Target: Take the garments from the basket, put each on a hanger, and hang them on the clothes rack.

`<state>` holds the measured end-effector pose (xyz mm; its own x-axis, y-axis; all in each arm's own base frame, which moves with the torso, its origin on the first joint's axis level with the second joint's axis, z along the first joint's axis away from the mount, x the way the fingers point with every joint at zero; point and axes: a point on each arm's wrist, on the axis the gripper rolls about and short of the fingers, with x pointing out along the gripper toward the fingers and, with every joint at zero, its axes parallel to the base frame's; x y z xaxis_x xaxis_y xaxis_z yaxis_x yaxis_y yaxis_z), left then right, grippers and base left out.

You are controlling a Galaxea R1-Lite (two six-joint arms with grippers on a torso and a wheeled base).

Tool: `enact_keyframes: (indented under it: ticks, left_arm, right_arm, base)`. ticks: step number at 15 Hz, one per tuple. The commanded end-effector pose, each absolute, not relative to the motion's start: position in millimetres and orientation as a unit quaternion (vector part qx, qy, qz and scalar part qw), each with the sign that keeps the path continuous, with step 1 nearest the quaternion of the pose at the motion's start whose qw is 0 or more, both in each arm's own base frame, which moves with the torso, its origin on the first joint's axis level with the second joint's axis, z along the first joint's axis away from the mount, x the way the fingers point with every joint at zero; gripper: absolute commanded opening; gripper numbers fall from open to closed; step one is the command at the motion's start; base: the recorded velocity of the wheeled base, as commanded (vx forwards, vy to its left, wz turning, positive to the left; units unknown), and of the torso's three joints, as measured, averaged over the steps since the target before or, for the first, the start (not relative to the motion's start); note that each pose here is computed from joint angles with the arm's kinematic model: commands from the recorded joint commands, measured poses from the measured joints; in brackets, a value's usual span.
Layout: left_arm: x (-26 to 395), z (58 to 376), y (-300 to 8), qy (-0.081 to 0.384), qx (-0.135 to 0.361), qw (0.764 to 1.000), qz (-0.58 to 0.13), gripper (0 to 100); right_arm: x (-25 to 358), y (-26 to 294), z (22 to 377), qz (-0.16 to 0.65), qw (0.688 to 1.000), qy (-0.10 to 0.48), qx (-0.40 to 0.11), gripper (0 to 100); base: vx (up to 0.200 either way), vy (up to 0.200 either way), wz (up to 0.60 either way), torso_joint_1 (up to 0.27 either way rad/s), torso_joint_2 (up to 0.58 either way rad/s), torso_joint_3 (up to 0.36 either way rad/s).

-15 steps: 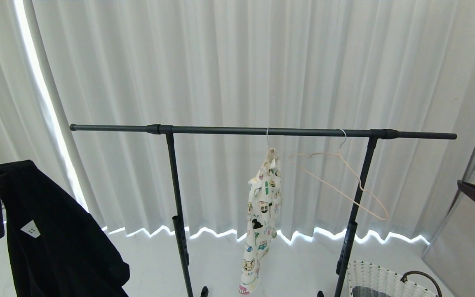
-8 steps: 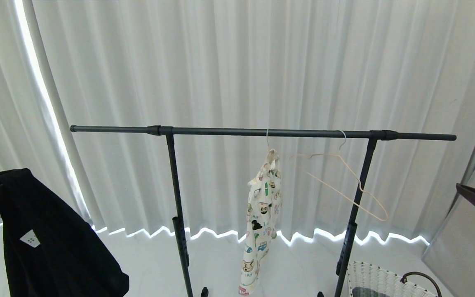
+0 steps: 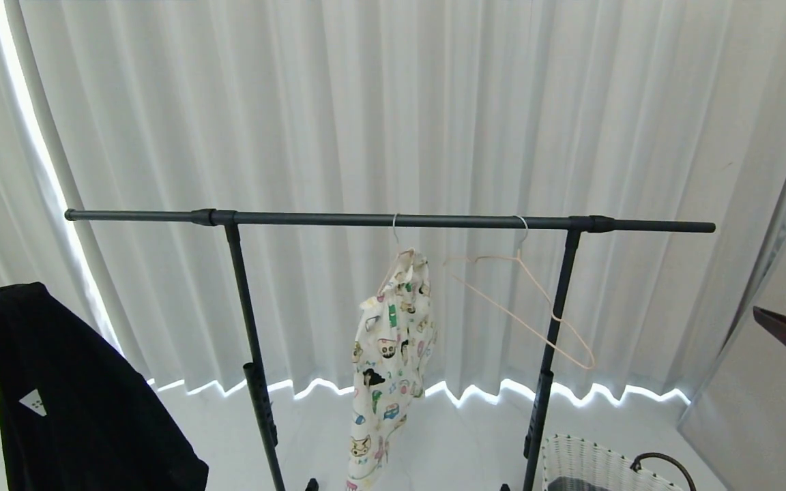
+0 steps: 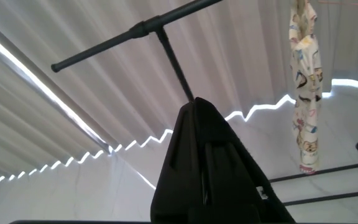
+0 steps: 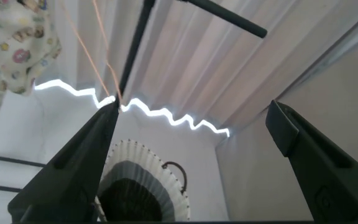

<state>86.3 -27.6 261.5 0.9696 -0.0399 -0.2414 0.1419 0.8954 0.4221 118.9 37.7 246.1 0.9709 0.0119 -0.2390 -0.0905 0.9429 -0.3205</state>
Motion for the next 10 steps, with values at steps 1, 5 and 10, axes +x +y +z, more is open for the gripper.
enact_keyframes:
  ticks: [1,5,10]
  left_arm:
    - [86.9,260.9,-27.7,0.116,0.222,0.967,-0.046,0]
    - [87.7,260.2,-28.0,0.118,0.221,0.967,-0.047,0]
    - [87.7,260.2,-27.9,0.118,0.223,0.967,-0.046,0]
  right_arm:
    - [119.4,37.9,245.7,0.027,0.978,0.119,-0.168,100]
    - [119.7,38.7,244.4,0.041,0.978,0.12,-0.167,100]
    - [119.1,38.9,237.7,0.051,0.976,0.13,-0.17,100]
  base:
    - [0.0,-0.2,0.0,0.007,0.0,0.002]
    - [0.0,0.0,0.0,0.0,0.0,0.0]
    - [0.08,0.0,0.0,0.002,0.0,-0.001]
